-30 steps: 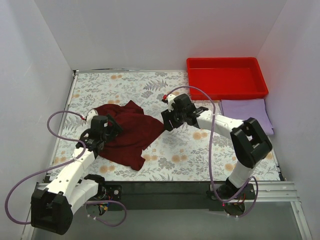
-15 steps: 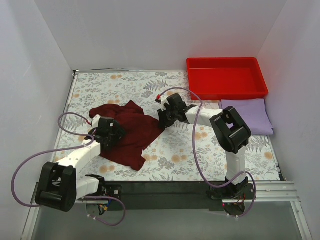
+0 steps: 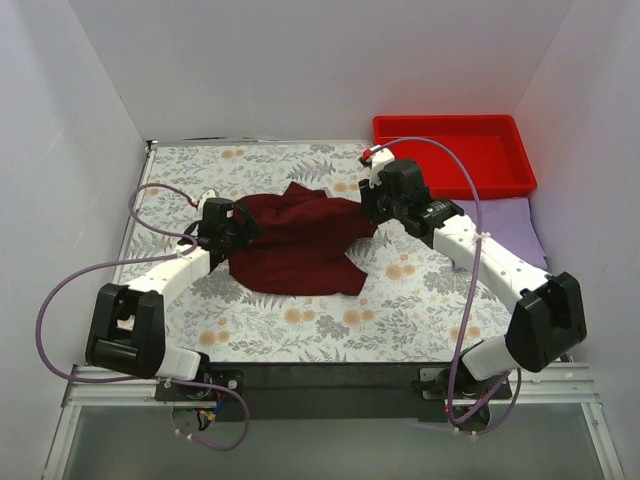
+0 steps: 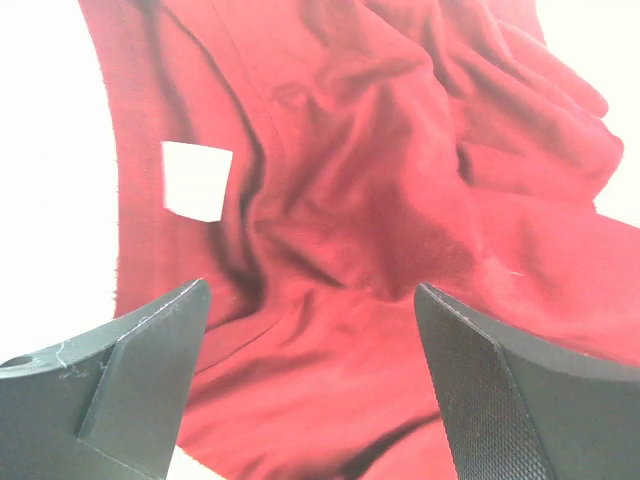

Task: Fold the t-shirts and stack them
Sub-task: Flatten the tshirt out

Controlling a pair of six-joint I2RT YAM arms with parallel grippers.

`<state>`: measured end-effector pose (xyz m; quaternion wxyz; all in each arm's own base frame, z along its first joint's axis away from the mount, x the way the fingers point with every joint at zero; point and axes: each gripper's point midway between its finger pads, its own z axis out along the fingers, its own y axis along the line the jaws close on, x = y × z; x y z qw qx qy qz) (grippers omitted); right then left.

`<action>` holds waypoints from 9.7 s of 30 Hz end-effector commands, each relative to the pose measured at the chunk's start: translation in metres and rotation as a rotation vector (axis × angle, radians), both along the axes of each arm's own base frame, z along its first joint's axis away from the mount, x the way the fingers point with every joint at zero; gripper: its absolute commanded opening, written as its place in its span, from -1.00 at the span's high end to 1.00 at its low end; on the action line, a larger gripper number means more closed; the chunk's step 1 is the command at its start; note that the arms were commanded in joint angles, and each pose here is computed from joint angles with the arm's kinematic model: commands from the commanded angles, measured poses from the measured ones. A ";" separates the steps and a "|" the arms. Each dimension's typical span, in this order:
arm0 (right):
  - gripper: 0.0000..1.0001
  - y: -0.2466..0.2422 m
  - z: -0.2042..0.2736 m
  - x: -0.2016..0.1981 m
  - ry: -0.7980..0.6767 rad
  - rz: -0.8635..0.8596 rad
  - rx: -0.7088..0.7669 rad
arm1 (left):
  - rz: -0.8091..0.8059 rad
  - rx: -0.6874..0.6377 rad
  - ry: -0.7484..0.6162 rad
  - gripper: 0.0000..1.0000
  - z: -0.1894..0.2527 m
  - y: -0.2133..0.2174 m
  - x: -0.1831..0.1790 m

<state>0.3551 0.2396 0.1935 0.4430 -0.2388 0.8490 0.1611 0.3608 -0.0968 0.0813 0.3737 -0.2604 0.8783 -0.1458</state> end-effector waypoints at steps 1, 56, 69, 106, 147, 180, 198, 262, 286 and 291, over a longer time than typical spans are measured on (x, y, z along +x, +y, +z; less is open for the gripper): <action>0.20 -0.055 -0.045 -0.028 0.127 -0.143 -0.223 | -0.097 -0.037 -0.073 -0.65 0.032 -0.018 -0.010; 0.22 0.039 -0.159 -0.060 0.313 0.344 -0.023 | -0.103 0.225 0.206 -0.64 -0.067 -0.032 0.004; 0.13 0.034 -0.157 -0.058 0.279 0.326 -0.032 | -0.106 0.227 0.210 -0.64 -0.067 -0.032 0.002; 0.97 0.138 -0.088 -0.214 0.344 0.745 0.152 | -0.118 0.231 0.222 -0.64 -0.069 -0.037 0.020; 0.34 0.051 -0.163 -0.063 0.347 0.366 -0.001 | -0.136 0.224 0.257 -0.64 -0.078 -0.035 0.003; 0.14 0.169 -0.103 -0.287 0.466 0.944 0.084 | -0.114 0.202 0.231 -0.64 -0.062 -0.030 -0.011; 0.03 0.027 -0.095 -0.151 0.223 0.229 0.016 | -0.038 0.347 0.254 -0.66 -0.091 0.027 0.100; -0.32 -0.033 -0.114 -0.156 0.125 0.051 0.071 | 0.272 0.180 0.567 0.27 -0.085 0.068 -0.158; -0.28 0.008 -0.104 -0.045 0.308 0.046 0.303 | 0.397 0.255 -0.070 1.00 0.059 0.109 -0.093; -0.32 0.035 -0.104 -0.023 0.337 0.103 0.371 | 0.381 0.257 -0.077 1.00 0.063 0.108 -0.089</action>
